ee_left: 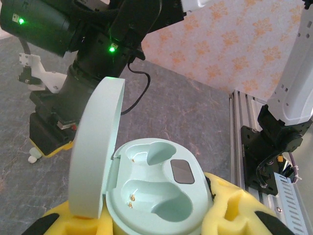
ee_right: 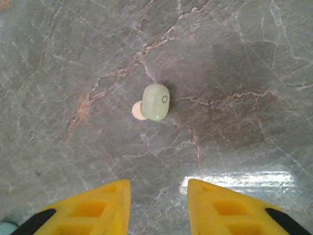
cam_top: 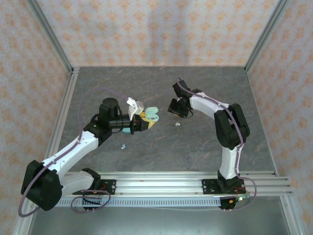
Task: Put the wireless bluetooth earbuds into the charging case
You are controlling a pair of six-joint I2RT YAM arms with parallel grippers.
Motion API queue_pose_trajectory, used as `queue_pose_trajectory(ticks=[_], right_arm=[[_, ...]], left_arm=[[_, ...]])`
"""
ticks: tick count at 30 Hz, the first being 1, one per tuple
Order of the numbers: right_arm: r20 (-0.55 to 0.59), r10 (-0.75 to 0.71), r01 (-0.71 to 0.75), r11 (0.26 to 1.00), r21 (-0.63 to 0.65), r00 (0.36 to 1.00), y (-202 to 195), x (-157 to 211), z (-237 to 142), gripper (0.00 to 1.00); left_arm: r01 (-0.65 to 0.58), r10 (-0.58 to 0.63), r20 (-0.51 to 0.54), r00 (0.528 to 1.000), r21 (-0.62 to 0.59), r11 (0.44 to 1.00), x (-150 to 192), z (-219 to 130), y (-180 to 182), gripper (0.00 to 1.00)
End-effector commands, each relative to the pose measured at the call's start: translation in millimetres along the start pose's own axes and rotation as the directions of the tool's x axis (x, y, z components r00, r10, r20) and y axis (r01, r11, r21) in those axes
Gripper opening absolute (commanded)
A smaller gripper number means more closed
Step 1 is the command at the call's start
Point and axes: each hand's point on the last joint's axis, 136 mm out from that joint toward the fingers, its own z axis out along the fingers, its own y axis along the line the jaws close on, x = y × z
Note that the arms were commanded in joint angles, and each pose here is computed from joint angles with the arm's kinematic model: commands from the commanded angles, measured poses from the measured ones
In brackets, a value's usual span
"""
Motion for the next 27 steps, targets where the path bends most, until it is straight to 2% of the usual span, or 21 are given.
queue_pose_trajectory(ticks=[1, 13, 27], right_arm=[[0.055, 0.022, -0.023, 1.0, 0.017, 0.998, 0, -20, 4, 0.36], [0.06, 0.017, -0.019, 0.999, 0.029, 0.998, 3, -34, 23, 0.35], [0.035, 0.007, -0.009, 0.997, 0.076, 0.999, -7, -33, 38, 0.33]], left_arm=[[-0.035, 0.035, 0.018, 0.999, -0.013, 0.999, -6, -4, 2, 0.1], [-0.033, 0.033, 0.008, 0.999, -0.021, 0.999, -4, -5, 4, 0.1], [-0.033, 0.033, 0.002, 0.999, -0.016, 0.999, -3, -3, 6, 0.1]])
